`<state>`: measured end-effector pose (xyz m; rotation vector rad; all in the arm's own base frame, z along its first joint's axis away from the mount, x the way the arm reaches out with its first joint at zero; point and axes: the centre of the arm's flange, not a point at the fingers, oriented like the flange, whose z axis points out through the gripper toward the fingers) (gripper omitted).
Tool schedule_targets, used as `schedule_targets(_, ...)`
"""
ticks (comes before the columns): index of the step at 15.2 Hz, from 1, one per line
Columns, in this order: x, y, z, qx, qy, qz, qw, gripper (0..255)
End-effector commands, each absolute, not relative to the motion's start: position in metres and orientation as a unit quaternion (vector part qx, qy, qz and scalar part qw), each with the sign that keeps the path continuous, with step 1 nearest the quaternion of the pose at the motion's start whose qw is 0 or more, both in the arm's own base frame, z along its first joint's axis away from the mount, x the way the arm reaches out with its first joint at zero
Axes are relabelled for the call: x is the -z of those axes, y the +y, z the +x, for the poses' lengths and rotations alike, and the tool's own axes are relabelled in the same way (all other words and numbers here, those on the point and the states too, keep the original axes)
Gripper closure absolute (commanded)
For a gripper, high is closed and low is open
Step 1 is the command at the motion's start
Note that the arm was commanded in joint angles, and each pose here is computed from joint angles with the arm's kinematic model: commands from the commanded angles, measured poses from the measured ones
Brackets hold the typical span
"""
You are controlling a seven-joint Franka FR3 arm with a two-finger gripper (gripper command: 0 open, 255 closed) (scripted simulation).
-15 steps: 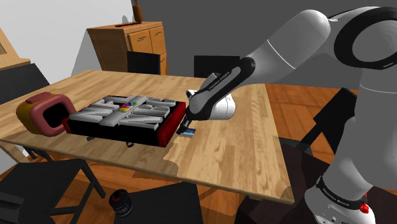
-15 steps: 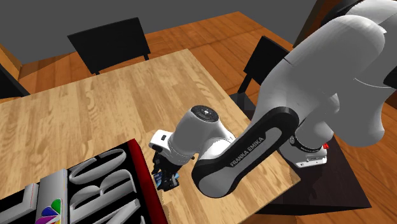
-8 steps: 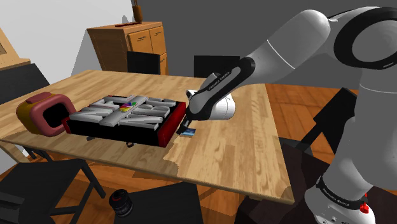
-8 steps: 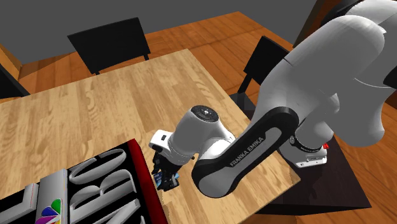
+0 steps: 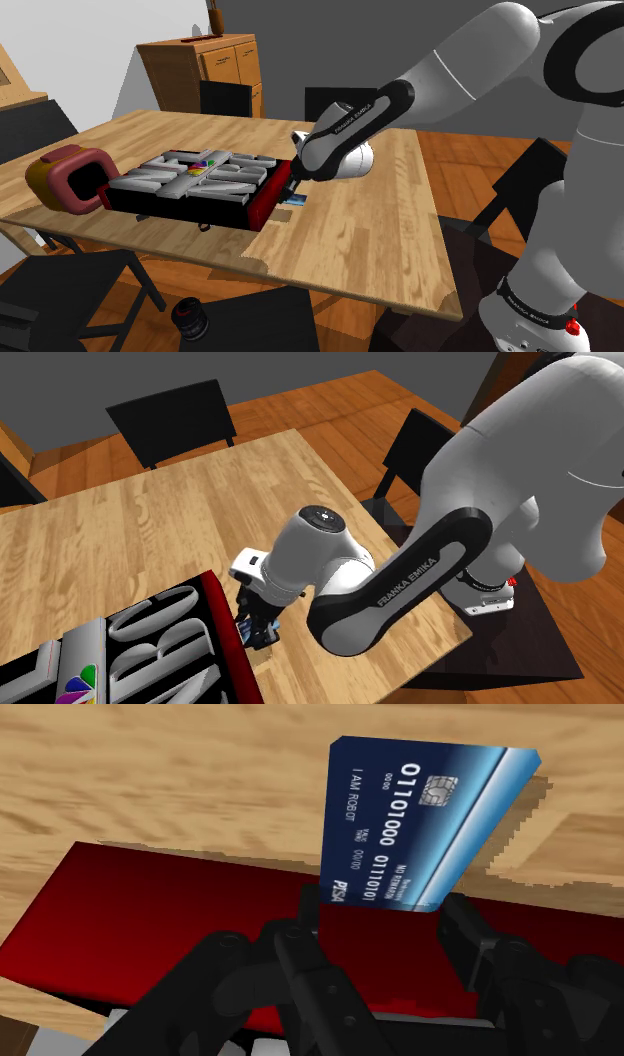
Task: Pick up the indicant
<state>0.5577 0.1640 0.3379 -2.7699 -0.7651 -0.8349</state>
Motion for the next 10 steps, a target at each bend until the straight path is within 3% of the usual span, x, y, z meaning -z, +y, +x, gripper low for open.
schedule_targets(1, -0.349, 0.164, 0.557, 0.278, -0.255, -0.923, 0.074, 255)
schedule_targets(10, -0.387, 0.164, 0.557, 0.278, -0.255, -0.923, 0.074, 255)
